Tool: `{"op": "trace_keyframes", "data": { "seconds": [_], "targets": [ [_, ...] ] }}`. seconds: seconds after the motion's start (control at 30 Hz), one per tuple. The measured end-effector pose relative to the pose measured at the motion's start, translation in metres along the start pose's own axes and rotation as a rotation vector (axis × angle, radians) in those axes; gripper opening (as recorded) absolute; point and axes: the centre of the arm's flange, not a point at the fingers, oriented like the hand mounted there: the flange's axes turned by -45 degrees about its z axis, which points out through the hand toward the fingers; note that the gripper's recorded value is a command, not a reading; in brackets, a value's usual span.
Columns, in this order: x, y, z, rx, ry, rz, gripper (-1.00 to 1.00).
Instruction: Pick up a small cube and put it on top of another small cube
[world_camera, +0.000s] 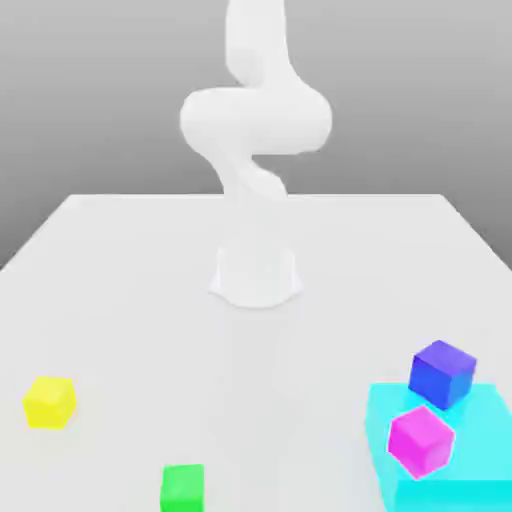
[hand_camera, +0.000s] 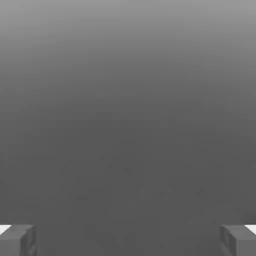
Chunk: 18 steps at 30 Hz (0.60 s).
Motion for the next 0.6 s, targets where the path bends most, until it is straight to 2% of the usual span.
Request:
{"op": "trace_keyframes", "data": {
  "seconds": [0.3,0.6],
  "targets": [
    [-0.028,0.026,0.171,0.035,-0.242,-0.012,0.0],
    [-0.11,0.053,0.317,0.035,-0.478,-0.022,0.0]
  ]
}}
